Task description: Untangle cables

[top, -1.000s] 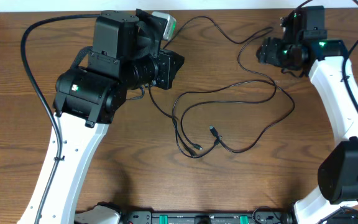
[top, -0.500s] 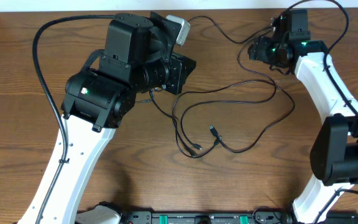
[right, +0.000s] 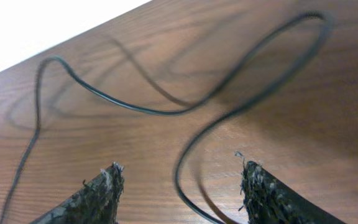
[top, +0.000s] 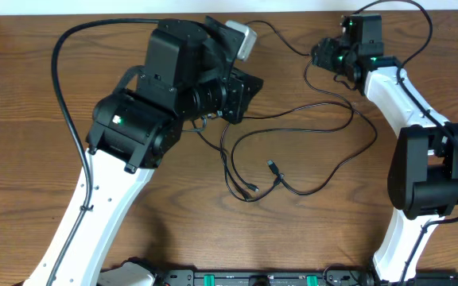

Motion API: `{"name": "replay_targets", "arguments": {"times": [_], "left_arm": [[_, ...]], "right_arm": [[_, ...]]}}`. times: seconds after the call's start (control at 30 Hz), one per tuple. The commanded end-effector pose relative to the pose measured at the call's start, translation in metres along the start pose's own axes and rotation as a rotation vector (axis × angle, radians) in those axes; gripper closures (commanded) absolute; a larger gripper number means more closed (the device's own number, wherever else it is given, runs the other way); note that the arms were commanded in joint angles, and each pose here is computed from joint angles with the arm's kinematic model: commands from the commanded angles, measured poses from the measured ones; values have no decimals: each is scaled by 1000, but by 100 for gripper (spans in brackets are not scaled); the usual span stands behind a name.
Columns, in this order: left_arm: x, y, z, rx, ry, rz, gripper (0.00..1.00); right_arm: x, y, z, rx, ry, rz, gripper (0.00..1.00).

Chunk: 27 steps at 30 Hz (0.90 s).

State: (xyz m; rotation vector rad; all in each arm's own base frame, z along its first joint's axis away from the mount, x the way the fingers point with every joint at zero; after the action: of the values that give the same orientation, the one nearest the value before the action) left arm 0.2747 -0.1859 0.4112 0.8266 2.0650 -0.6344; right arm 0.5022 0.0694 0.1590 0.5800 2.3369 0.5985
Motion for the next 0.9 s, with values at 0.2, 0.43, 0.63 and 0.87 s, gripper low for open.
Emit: {"name": "replay_targets", "arguments": {"times": [0.2, 0.43, 0.63, 0.87], "left_arm": [[-5, -11, 2, 38, -17, 21, 77], [-7, -11, 2, 37, -26, 24, 76], [-7, -11, 2, 37, -27, 25, 76], [-7, -11, 2, 37, -27, 24, 76]], "right_arm": [[25, -7, 35, 1, 61, 21, 35], [27, -10, 46, -10, 57, 35, 45], [21, -5, 46, -43, 18, 25, 99], [20, -4, 46, -48, 13, 24, 99]]}}
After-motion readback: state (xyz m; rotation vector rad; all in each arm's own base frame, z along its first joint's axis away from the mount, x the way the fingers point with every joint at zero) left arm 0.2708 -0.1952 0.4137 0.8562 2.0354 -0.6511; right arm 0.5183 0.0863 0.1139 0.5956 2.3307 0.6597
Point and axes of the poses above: each gripper's point midway between its finger pads, its own z axis out along the fingers, its own y axis along the line the jaws close on, x = y × z, the point moved 8 cm from there along -z, back along the fingers, and after that the axes turned 13 degrees about z, right-handed, at the moved point
